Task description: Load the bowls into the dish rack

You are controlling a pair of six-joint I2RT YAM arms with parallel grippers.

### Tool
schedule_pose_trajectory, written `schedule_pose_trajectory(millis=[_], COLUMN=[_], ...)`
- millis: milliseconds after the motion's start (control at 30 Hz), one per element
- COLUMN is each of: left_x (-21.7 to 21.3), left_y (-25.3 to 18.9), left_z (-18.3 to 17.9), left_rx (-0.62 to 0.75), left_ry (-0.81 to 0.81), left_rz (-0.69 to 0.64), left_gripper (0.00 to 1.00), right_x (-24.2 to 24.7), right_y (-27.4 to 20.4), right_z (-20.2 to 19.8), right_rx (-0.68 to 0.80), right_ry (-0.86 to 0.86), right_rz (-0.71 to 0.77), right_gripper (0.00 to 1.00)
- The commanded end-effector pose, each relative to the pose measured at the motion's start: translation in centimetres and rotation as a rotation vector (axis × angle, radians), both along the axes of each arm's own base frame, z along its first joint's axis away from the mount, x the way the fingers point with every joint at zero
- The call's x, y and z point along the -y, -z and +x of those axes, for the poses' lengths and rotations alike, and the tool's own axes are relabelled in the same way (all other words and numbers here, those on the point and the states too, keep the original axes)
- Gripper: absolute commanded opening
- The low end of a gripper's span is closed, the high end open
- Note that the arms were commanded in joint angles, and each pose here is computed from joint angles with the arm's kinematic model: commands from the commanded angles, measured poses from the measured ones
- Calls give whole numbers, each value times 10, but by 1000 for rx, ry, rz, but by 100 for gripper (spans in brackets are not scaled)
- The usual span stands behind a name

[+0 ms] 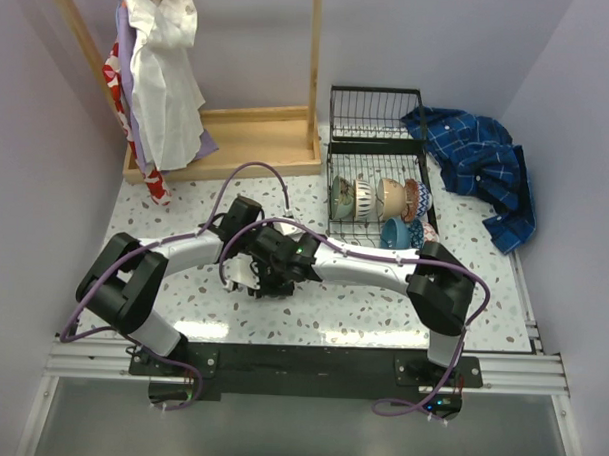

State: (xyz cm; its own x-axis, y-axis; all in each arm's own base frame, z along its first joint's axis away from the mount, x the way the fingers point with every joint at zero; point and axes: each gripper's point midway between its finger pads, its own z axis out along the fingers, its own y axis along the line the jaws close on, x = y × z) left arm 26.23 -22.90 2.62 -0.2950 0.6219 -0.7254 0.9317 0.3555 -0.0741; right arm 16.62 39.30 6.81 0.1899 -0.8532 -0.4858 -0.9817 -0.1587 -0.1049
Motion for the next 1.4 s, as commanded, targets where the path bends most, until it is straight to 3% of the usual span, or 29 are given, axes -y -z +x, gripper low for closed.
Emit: schedule_pose_trajectory(millis=[0,233,400,767,867,933,967,1133,1200,1367], left_x=[-38,-28,-16,-10,-14,-18,-20,-27,-30,-32], left_y=[50,11,-23,-44,-37,-32,-29,-21,-22,-31], left_z=[-19,-10,0,18,21,19,18,17,20,27], left_rx=[-64,0,28,24,12,7,4,-8,5,33], left_ry=[-39,-30,3,-50,-68,-63,-62,-72,-86,-108], left_rz=[201,131,79,59,88,105,109,123,115,97], left_gripper=[64,65,65,65,65,65,65,65,64,64], right_x=[-21,-22,-15,-2,-5,-6,-6,-10,-11,-10], right_y=[-29,-44,-51,-29,-30,-33,-34,-41,-50,-59], right_z=[5,7,10,4,5,8,8,7,6,6], right_rx=[14,31,51,7,8,19,19,10,7,7], right_ry=[-35,-24,-7,30,36,43,40,29,38,62], right_rz=[95,127,108,36,37,42,41,51,69,88], right_gripper=[11,0,0,0,11,24,25,14,0,0])
